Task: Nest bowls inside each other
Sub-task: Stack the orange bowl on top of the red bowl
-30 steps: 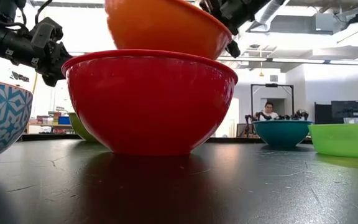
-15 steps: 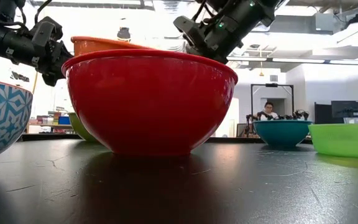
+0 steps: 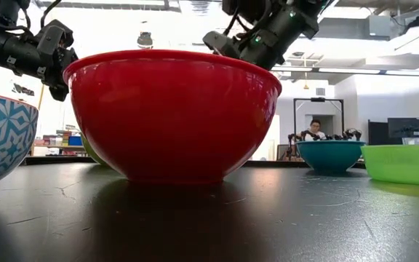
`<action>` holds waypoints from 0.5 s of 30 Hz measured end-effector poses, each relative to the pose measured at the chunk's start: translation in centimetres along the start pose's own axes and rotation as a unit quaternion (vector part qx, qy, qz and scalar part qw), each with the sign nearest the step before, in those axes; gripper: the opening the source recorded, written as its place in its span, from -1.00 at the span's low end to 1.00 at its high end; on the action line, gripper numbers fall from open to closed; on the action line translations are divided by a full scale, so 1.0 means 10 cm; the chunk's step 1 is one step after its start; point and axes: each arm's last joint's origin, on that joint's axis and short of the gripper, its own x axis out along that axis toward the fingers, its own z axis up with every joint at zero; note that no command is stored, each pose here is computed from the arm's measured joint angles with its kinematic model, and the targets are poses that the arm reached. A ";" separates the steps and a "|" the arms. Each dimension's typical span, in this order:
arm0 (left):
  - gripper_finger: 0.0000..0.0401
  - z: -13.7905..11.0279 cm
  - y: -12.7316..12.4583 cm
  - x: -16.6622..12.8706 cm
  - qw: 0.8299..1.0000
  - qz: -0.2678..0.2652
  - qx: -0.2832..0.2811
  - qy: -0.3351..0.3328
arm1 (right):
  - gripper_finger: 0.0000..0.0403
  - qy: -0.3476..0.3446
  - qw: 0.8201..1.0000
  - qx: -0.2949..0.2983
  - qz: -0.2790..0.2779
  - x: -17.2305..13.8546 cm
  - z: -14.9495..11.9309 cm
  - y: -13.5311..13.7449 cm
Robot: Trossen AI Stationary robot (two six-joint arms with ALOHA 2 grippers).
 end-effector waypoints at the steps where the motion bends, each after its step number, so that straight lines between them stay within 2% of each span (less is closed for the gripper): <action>1: -0.57 0.00 0.00 0.00 1.000 0.000 0.000 0.000 | -0.55 -0.002 1.000 0.001 0.002 0.00 0.01 0.00; 8: -0.57 0.00 0.00 0.00 1.000 0.000 0.000 0.000 | -0.38 -0.013 1.000 -0.008 0.009 -0.05 0.04 0.01; 15: -0.57 0.00 0.00 0.00 1.000 0.000 0.001 0.001 | -0.24 -0.070 0.997 -0.018 0.025 -0.28 0.27 -0.04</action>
